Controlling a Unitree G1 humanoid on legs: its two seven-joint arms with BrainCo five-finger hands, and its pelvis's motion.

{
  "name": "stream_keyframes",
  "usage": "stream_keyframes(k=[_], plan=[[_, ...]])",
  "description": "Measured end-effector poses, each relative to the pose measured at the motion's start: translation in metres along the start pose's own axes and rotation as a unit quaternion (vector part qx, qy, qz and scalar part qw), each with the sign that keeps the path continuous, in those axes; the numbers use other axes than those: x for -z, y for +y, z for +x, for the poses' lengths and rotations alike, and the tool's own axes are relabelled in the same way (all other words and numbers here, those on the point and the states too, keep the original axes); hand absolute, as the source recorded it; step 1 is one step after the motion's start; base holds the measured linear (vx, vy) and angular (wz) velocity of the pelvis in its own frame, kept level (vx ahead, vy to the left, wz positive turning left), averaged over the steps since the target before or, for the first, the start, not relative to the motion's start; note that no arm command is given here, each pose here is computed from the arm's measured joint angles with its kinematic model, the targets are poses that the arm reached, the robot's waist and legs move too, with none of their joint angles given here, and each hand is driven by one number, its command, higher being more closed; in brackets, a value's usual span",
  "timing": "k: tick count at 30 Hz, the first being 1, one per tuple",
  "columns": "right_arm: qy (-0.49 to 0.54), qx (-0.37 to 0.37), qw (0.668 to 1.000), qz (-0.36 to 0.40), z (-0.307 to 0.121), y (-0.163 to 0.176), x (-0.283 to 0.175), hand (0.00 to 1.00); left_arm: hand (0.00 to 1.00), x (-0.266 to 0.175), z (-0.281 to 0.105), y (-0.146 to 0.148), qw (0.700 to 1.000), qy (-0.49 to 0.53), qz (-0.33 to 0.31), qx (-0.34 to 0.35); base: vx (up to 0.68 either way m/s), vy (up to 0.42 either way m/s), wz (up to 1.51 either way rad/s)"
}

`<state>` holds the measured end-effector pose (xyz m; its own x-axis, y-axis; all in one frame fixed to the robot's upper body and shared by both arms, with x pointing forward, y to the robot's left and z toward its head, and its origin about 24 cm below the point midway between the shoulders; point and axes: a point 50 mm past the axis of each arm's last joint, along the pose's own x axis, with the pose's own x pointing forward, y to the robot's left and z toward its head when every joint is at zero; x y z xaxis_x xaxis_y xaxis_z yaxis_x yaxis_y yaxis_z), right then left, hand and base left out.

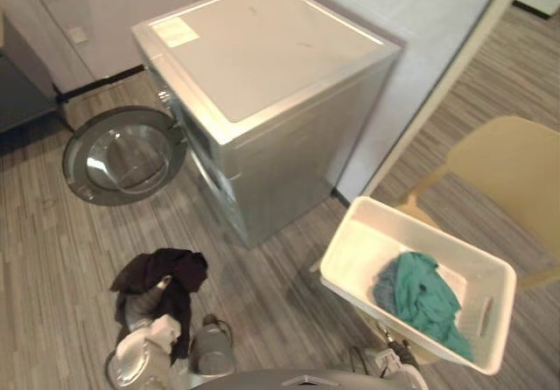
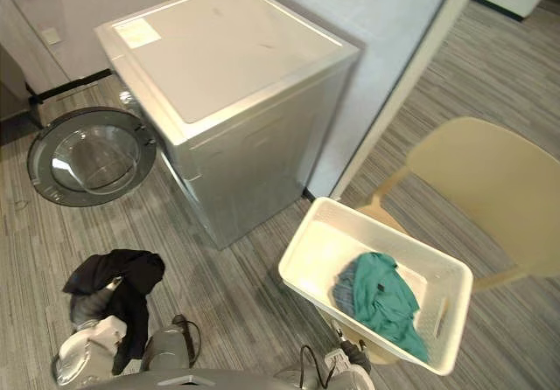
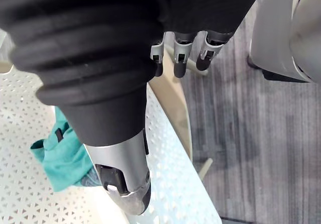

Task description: Pick up the laundry basket with both hands and put the clothes into the washing machine.

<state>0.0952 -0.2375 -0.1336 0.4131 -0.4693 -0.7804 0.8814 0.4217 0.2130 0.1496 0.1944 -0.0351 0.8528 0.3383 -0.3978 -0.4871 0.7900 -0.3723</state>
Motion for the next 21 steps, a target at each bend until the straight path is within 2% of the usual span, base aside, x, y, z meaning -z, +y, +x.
stream_keyframes(k=[3, 6, 13, 17, 21], plan=[[0.023, 0.006, 1.000, 0.018, -0.002, 0.002, 0.011, 0.00, 1.00, -0.007, 0.008, -0.011, 1.000, -0.015, -0.001, 0.018, 0.04, 0.252, 0.12], [0.018, 0.024, 0.999, 0.023, -0.004, -0.011, 0.010, 0.00, 1.00, -0.009, 0.012, -0.024, 0.999, -0.018, -0.001, 0.044, -0.02, 0.228, 0.18], [0.011, 0.086, 0.996, 0.034, -0.013, -0.053, 0.007, 0.00, 1.00, -0.005, 0.007, -0.020, 0.999, -0.012, 0.013, 0.043, -0.01, 0.275, 0.61], [0.048, 0.070, 0.996, 0.030, -0.011, -0.041, 0.023, 0.00, 1.00, 0.004, 0.008, -0.015, 0.999, 0.006, 0.037, 0.032, 0.15, 0.293, 0.95], [0.038, 0.052, 0.996, 0.066, -0.010, -0.033, 0.021, 0.00, 1.00, 0.031, 0.004, -0.035, 0.993, 0.061, 0.055, 0.083, 0.26, 0.041, 0.93]])
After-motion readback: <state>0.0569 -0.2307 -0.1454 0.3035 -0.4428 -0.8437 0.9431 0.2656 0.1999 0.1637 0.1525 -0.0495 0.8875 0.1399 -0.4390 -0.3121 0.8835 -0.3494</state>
